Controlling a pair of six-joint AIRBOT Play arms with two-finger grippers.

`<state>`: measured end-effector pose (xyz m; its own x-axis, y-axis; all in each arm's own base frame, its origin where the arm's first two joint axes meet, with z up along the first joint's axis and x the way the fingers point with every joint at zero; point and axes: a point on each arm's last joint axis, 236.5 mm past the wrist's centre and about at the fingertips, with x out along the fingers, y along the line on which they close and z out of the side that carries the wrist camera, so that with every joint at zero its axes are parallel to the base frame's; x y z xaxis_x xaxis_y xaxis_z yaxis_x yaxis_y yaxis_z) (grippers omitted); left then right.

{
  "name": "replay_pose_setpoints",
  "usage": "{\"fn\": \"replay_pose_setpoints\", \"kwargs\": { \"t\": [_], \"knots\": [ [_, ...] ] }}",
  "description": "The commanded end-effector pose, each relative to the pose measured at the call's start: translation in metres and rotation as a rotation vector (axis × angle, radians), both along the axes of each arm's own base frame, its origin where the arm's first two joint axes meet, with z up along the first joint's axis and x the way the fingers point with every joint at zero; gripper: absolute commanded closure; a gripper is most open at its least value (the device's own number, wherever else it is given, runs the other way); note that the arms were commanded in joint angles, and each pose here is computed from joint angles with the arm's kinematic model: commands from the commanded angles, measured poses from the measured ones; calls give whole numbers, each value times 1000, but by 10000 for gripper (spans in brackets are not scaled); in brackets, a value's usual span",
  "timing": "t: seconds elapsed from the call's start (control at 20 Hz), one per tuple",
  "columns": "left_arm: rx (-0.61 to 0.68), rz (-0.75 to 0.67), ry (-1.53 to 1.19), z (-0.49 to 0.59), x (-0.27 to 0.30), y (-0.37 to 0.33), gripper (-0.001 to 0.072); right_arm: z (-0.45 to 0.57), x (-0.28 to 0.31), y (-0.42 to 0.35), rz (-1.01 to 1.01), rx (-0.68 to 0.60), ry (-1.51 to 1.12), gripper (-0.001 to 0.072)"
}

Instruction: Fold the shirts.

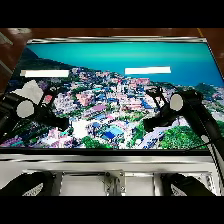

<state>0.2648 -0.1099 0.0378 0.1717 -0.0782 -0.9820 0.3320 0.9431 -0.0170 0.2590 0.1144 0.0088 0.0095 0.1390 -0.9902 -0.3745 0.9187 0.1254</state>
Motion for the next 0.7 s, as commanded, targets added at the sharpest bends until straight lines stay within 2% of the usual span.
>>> {"fn": "replay_pose_setpoints", "kwargs": {
  "t": [0.0, 0.65],
  "knots": [
    [0, 0, 0, 0, 0, 0, 11, 0, 0, 0, -1, 1, -1, 31],
    [0, 0, 0, 0, 0, 0, 11, 2, 3, 12, -31, 53, -8, 31]
  ]
}}
